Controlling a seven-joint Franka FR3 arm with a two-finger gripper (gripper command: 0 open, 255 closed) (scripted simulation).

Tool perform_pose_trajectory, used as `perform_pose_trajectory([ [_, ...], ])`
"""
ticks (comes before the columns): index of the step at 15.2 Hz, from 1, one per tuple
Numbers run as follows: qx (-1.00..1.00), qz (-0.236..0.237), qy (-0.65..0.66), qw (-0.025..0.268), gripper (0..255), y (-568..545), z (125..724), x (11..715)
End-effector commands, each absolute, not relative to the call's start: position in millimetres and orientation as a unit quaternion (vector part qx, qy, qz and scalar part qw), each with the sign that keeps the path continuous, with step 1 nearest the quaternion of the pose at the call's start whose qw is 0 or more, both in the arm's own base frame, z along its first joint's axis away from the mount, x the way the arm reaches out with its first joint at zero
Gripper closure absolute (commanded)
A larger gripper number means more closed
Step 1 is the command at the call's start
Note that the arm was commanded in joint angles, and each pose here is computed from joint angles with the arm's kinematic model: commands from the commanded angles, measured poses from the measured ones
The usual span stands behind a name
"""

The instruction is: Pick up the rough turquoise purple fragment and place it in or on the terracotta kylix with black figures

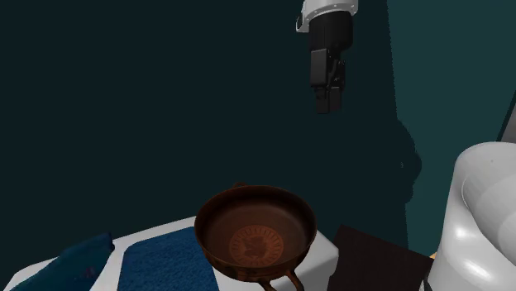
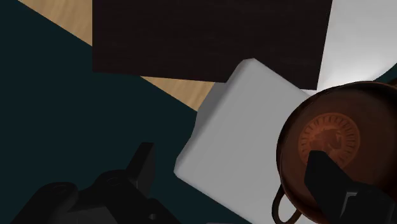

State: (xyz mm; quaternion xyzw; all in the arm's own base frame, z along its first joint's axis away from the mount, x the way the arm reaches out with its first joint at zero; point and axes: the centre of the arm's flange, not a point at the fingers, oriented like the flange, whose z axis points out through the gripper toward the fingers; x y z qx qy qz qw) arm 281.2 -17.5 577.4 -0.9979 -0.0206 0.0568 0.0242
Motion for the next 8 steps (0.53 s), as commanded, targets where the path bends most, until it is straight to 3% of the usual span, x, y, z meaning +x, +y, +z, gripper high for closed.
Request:
perform_pose_trajectory([
  [1, -0.998, 0.057, -0.021, 0.024, 0, -18, 577, 281],
  [8, -0.986, 0.023, -0.159, 0.04, 0, 21, 537, 343],
])
